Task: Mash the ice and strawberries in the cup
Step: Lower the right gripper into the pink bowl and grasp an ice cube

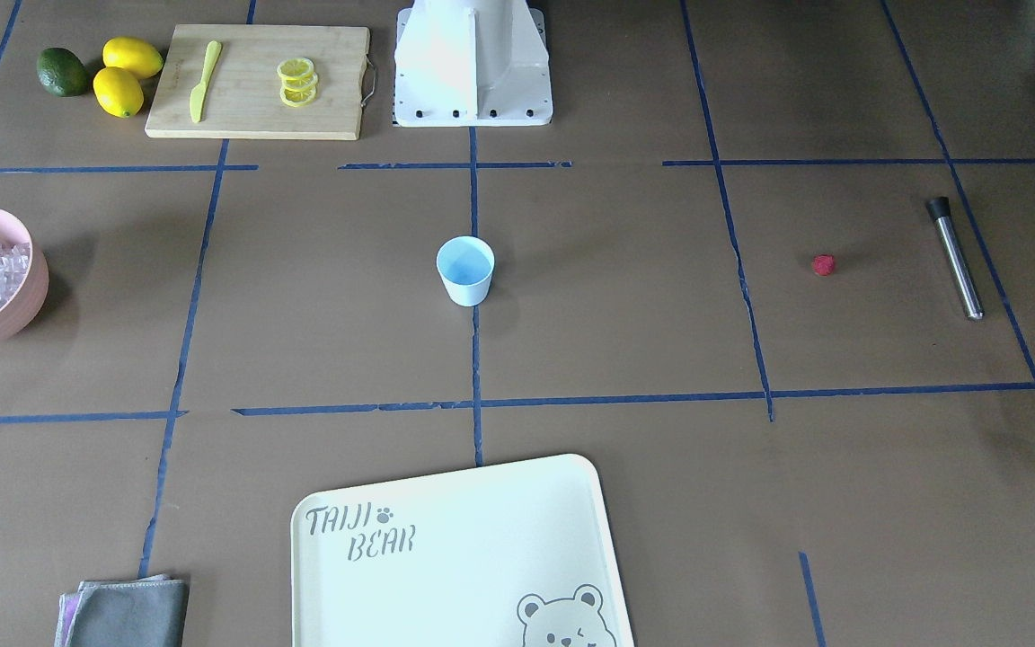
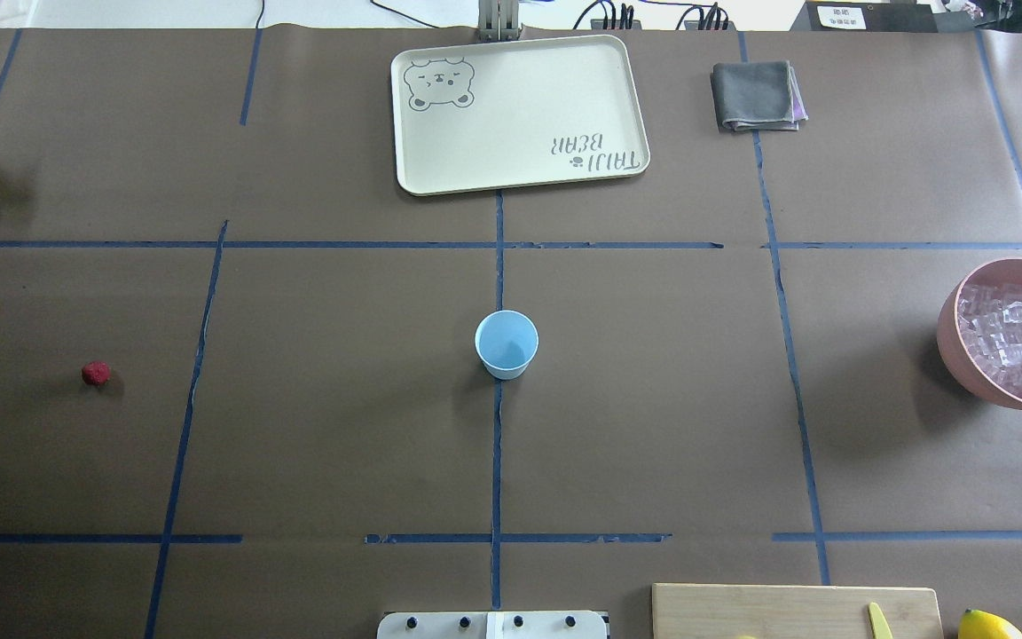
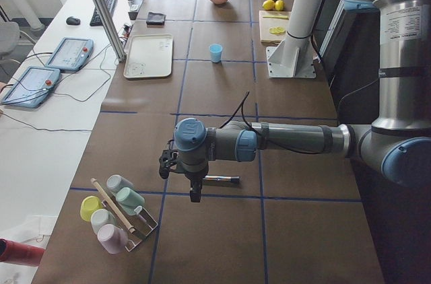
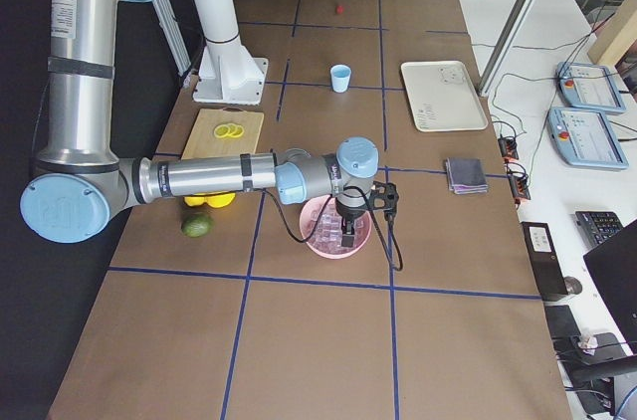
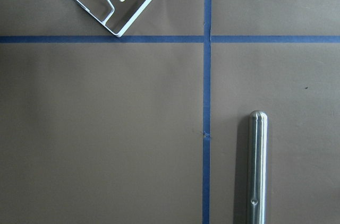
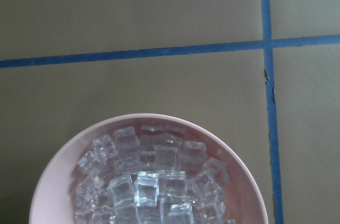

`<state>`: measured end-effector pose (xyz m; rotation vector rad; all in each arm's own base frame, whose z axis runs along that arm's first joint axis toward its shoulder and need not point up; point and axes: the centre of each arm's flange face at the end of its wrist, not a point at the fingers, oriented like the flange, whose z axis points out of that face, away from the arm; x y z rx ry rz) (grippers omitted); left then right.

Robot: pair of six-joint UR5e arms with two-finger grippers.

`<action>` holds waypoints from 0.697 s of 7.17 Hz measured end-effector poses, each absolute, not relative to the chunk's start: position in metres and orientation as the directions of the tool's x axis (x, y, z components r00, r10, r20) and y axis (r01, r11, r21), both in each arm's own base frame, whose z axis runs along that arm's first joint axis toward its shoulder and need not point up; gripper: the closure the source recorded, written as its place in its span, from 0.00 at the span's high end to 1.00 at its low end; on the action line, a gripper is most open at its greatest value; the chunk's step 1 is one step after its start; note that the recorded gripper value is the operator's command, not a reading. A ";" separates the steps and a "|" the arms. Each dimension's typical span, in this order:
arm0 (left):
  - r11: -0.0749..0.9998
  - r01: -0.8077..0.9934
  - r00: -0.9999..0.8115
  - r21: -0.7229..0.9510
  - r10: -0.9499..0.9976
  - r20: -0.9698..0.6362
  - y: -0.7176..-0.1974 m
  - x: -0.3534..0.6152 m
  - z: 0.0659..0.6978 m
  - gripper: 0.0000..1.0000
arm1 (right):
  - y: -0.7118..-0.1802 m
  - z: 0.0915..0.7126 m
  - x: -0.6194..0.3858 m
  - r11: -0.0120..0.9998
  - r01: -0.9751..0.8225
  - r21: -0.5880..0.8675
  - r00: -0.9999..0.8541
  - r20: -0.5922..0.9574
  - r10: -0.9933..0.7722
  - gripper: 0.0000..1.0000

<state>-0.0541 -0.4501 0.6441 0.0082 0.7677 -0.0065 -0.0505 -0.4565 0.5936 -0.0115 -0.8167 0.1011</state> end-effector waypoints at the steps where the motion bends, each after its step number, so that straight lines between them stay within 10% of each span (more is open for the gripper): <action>1: 1.000 0.009 0.720 0.006 -0.002 -0.694 -0.450 -0.054 0.644 1.00 | -0.451 0.593 -0.060 0.990 -0.116 -0.078 0.669 0.731 0.136 0.98; 5: 1.000 0.008 0.719 -0.002 -0.007 -0.695 -0.445 -0.054 0.646 1.00 | -0.427 0.589 -0.106 0.966 -0.186 -0.180 0.625 0.737 0.258 0.98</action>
